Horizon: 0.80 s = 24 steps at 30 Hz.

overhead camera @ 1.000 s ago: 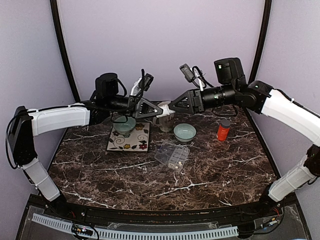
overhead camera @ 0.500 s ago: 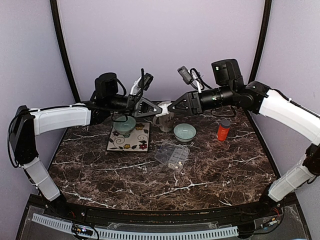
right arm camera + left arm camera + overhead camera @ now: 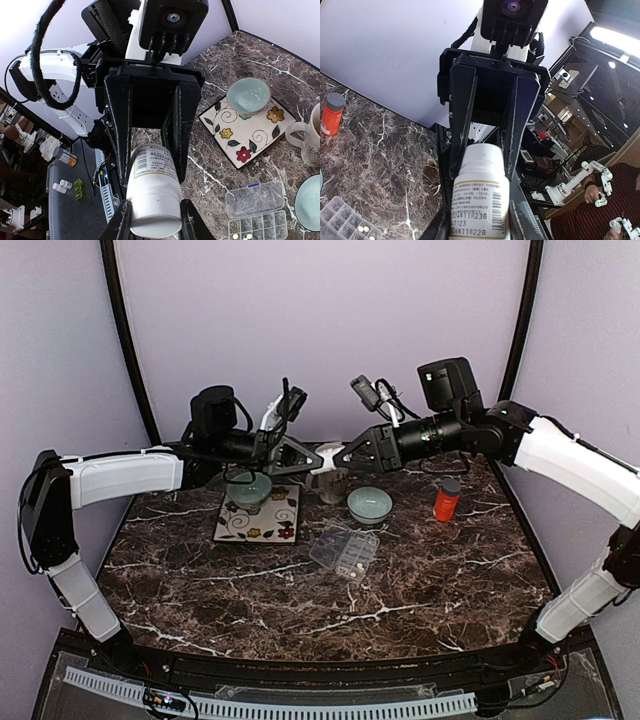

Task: Sort the pills into containers
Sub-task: Screw the lid of the pill bottle onto the pill bottle.

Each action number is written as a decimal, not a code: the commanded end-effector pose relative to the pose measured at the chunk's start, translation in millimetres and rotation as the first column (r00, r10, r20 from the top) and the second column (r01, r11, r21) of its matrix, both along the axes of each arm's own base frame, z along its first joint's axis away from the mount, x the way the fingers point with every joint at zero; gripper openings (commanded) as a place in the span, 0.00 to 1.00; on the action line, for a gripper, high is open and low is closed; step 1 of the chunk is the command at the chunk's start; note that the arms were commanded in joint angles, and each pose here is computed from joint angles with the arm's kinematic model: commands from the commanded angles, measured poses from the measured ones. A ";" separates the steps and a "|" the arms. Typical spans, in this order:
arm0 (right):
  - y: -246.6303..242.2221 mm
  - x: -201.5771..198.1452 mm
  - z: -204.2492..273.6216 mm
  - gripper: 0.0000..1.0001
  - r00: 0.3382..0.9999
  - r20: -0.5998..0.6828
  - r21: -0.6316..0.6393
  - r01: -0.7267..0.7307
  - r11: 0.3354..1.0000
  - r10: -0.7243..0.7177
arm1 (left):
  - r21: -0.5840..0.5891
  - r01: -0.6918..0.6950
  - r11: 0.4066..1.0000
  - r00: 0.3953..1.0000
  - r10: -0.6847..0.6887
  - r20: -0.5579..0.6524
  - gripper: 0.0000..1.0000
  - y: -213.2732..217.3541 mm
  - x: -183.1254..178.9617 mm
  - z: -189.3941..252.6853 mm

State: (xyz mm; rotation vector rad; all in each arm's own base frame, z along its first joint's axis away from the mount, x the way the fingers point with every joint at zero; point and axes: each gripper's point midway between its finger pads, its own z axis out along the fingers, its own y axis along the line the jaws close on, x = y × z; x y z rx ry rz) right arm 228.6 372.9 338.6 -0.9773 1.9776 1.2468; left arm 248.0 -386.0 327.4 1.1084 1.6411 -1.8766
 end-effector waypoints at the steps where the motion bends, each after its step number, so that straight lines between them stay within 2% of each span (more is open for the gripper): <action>1: 7.0 -0.1 16.6 0.07 1.000 -0.003 0.041 -0.008 0.999 0.009 | -0.033 -0.017 0.999 0.997 0.019 0.070 0.00 1.3 1.6 18.2; 8: 17.8 3.8 19.5 0.03 0.985 -0.173 0.104 0.005 0.995 0.013 | -0.033 -0.144 0.989 0.971 0.147 0.188 0.00 6.5 10.4 23.7; 17: 23.2 23.1 18.4 0.00 0.921 -0.389 0.136 0.079 0.988 -0.020 | -0.076 -0.286 0.955 0.889 0.294 0.351 0.00 13.1 13.1 34.0; 22: 28.1 30.0 5.9 0.00 0.885 -0.464 0.099 0.107 0.989 -0.050 | -0.067 -0.346 0.936 0.820 0.336 0.463 0.00 4.3 7.2 32.4; 24: 28.6 31.8 1.3 0.00 0.874 -0.481 0.084 0.119 0.989 -0.064 | -0.062 -0.387 0.920 0.775 0.361 0.519 0.00 -0.2 6.7 32.2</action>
